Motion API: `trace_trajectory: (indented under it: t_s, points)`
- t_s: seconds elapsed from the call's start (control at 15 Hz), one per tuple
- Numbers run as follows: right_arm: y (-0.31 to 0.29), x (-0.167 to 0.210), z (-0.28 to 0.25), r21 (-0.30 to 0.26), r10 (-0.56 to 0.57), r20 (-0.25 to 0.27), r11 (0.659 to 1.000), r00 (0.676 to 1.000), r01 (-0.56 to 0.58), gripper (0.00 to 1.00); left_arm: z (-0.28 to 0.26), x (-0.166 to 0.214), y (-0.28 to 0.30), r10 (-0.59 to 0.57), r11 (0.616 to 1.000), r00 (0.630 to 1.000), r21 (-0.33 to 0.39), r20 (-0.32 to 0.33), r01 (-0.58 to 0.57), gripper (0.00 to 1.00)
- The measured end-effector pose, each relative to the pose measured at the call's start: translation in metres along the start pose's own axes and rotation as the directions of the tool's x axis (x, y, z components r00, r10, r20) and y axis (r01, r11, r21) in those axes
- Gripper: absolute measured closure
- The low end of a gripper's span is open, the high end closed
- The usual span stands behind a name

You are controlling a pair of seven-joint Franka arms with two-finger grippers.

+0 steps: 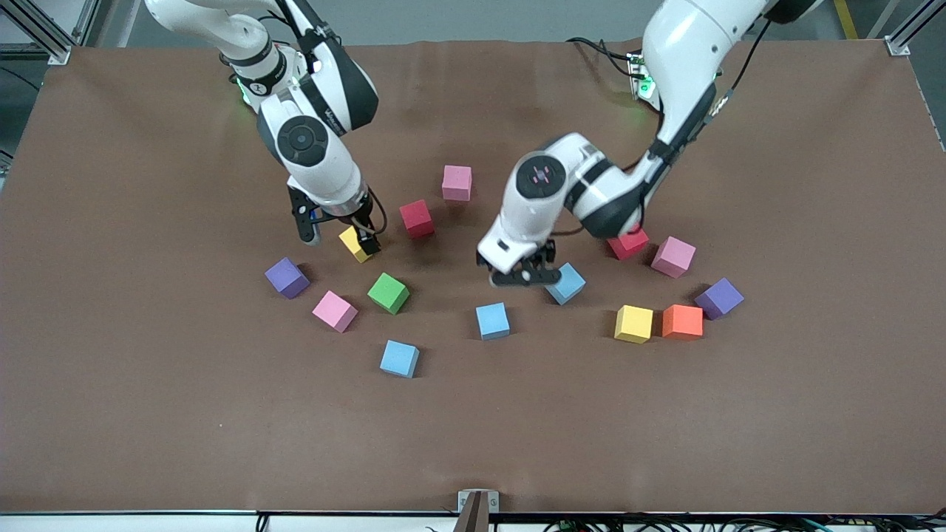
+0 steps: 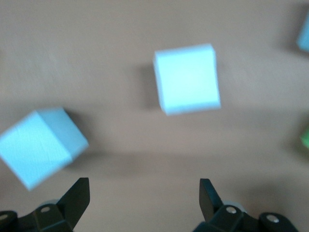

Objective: Arrange 11 blocks into digit 3
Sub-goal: 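Grasp the cyan cube with the left gripper while the right grasps red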

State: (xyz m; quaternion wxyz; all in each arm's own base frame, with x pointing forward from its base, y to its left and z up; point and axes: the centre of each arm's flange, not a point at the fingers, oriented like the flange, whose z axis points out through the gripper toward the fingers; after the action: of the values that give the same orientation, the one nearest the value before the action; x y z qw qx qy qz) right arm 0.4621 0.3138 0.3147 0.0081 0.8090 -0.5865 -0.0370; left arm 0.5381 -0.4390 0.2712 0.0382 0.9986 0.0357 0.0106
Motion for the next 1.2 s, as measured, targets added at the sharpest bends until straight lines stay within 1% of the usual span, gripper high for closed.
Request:
trace_trajectory:
  t_s: [0.07,0.2,0.33,0.53,0.67,0.87,1.2]
  points:
    - [0.004,-0.008,0.011,0.003,0.0,-0.001,1.0,1.0,0.0,0.0,0.01,0.011,-0.003,-0.015,1.0,1.0,-0.002,0.002,0.015,0.0]
    - [0.011,-0.029,0.034,-0.003,-0.008,-0.006,1.0,1.0,0.008,0.0,0.023,0.023,0.001,-0.033,0.999,0.999,-0.013,0.007,0.033,0.0]
    - [0.017,-0.047,0.054,-0.014,-0.024,-0.012,1.0,1.0,0.023,0.0,0.028,0.025,0.011,-0.07,0.997,0.998,-0.026,0.007,0.07,0.0]
    - [0.024,-0.063,0.075,-0.032,-0.053,-0.02,0.998,0.998,0.052,0.0,0.029,0.027,0.027,-0.112,0.993,0.994,-0.044,-0.002,0.112,0.0]
    - [0.028,-0.07,0.084,-0.022,-0.061,-0.019,0.998,0.998,0.061,0.0,0.038,0.033,0.032,-0.137,0.99,0.99,-0.038,-0.019,0.136,0.0]
    - [0.037,-0.074,0.094,-0.012,-0.074,-0.018,0.997,0.997,0.074,0.0,0.059,0.037,0.038,-0.138,0.99,0.989,-0.004,-0.054,0.138,0.0]
    - [0.042,-0.081,0.101,-0.006,-0.09,-0.018,0.996,0.996,0.09,0.0,0.061,0.04,0.046,-0.136,0.991,0.988,-0.022,-0.069,0.135,0.0]
